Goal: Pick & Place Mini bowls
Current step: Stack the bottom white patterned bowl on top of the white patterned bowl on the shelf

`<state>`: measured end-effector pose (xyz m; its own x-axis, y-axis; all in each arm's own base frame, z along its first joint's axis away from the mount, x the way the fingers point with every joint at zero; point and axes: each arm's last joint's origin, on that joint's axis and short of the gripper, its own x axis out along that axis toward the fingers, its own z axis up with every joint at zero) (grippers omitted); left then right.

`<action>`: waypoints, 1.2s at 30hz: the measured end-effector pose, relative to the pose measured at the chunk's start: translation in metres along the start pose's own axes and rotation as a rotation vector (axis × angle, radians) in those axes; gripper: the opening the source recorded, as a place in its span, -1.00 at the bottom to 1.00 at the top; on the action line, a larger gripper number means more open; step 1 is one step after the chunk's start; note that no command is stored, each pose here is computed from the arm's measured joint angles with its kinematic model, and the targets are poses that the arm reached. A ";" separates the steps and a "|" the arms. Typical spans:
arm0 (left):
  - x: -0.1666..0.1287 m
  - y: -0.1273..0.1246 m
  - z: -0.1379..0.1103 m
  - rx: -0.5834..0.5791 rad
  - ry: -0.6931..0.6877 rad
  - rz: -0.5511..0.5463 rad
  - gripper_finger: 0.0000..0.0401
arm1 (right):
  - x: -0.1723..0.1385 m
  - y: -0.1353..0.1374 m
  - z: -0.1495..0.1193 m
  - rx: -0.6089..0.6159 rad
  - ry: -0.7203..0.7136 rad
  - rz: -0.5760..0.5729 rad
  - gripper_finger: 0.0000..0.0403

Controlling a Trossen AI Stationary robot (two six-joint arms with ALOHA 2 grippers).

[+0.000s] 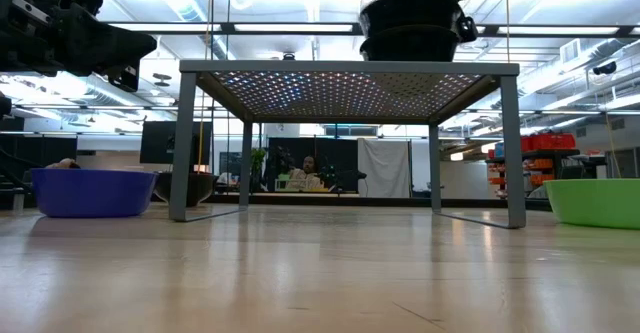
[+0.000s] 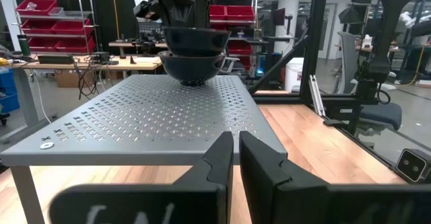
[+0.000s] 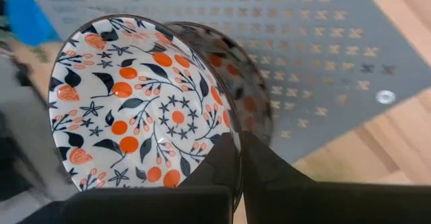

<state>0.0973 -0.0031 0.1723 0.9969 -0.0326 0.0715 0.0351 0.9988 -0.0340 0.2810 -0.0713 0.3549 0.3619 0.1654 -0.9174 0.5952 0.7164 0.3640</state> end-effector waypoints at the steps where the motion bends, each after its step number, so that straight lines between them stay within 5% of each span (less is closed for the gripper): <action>1: 0.000 0.000 0.000 0.000 0.000 0.000 -0.84 | 0.000 -0.001 -0.001 -0.003 0.002 -0.016 -0.99; 36: 0.000 0.000 0.000 0.000 0.000 0.000 -0.84 | 0.008 -0.002 0.004 -0.052 -0.003 -0.067 -0.99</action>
<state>0.0974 -0.0031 0.1723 0.9969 -0.0325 0.0713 0.0350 0.9988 -0.0341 0.2858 -0.0741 0.3480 0.3247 0.1145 -0.9389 0.5797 0.7602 0.2933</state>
